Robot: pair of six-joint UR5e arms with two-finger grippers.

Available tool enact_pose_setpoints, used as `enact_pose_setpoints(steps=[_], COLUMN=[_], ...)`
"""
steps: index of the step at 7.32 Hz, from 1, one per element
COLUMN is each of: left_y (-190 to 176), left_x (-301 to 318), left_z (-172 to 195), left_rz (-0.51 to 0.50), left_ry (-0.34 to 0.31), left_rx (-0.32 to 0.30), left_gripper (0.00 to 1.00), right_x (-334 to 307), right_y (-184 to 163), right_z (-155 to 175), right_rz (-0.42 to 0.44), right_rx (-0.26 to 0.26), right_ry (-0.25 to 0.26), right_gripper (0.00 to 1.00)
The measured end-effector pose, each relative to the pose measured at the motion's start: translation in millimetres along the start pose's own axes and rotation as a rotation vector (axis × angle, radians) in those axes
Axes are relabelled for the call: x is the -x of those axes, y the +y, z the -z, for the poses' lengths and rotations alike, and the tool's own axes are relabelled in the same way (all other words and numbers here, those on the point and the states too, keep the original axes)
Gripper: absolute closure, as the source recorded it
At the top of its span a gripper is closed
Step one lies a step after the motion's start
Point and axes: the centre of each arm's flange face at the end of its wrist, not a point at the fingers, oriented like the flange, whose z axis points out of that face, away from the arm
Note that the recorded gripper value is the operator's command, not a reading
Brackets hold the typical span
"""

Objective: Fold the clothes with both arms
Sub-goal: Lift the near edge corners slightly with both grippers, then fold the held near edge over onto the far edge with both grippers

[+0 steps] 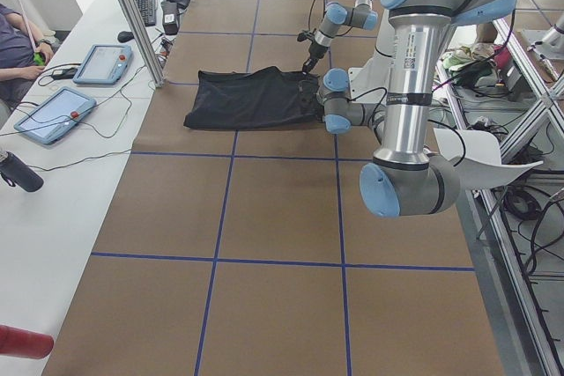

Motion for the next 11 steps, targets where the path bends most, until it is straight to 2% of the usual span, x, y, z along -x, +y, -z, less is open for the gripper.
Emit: enact_pose_setpoints(steps=[3, 7, 9, 10, 11], left_y=[1.6, 12.3, 20.1, 26.5, 30.8], left_x=[-5.4, -27.1, -35.2, -43.1, -54.7], left_z=[6.4, 47.5, 90.4, 115.5, 131.4], left_rz=[-0.002, -0.012, -0.02, -0.025, -0.026], left_ry=[0.015, 0.079, 0.129, 0.145, 0.135], left_rx=[0.004, 0.061, 0.081, 0.117, 0.155], left_gripper=[1.0, 1.0, 1.0, 1.0, 1.0], right_x=[13.4, 10.2, -15.5, -18.6, -13.5], right_y=[-5.5, -14.8, -5.2, -1.1, -0.2], right_z=[9.0, 47.5, 90.6, 128.0, 156.6], right_rz=[-0.007, -0.018, 0.002, 0.019, 0.03], right_rx=[0.005, 0.067, 0.116, 0.139, 0.149], right_ry=[-0.024, -0.054, -0.055, -0.042, -0.03], right_gripper=[1.0, 1.0, 1.0, 1.0, 1.0])
